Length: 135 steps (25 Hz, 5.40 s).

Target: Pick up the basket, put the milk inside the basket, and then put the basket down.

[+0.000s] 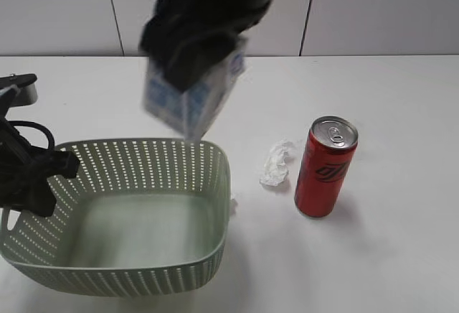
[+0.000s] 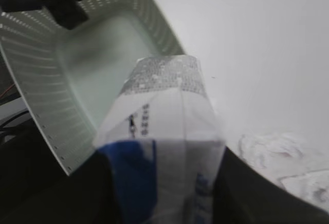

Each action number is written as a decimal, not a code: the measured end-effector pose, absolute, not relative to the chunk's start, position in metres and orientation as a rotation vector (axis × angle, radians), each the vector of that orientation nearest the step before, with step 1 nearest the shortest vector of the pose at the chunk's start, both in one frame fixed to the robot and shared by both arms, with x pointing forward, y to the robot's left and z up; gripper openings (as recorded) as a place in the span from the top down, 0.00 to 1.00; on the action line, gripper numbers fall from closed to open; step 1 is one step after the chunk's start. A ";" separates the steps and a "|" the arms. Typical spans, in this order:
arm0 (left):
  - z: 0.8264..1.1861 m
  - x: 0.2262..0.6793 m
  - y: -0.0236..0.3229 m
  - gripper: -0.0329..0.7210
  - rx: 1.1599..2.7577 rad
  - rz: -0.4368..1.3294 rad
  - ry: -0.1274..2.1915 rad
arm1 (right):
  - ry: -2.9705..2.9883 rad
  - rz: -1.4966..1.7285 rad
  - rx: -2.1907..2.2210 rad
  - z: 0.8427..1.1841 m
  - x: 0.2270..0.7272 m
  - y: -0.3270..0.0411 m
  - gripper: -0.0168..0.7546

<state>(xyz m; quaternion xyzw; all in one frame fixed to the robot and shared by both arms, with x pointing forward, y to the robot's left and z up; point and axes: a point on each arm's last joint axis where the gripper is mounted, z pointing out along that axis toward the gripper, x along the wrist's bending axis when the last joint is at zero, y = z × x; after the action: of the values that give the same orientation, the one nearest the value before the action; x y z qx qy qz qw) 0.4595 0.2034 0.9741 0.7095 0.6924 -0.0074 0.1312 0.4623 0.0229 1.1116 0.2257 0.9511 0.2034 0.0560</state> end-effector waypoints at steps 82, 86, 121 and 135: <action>1.015 0.618 0.160 0.96 2.021 0.034 1.952 | 1.948 0.685 1.699 1.066 0.324 -0.292 0.21; 0.995 0.640 0.156 0.96 2.058 0.035 1.937 | 1.862 0.776 1.618 1.061 0.297 -0.292 0.21; 0.985 0.643 0.151 0.07 2.024 -0.143 1.925 | 1.635 0.978 1.412 1.038 0.246 -0.294 0.21; 1.058 0.620 0.274 0.11 2.019 -0.016 1.971 | 1.634 0.979 1.412 1.038 0.246 -0.294 0.21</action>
<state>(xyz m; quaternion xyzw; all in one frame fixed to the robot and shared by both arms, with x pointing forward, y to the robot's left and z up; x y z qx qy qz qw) 0.6196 0.2737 1.0577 0.7065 0.6896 -0.0057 0.1594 0.2464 -0.2936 1.0383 0.5519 0.6387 0.3826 0.3757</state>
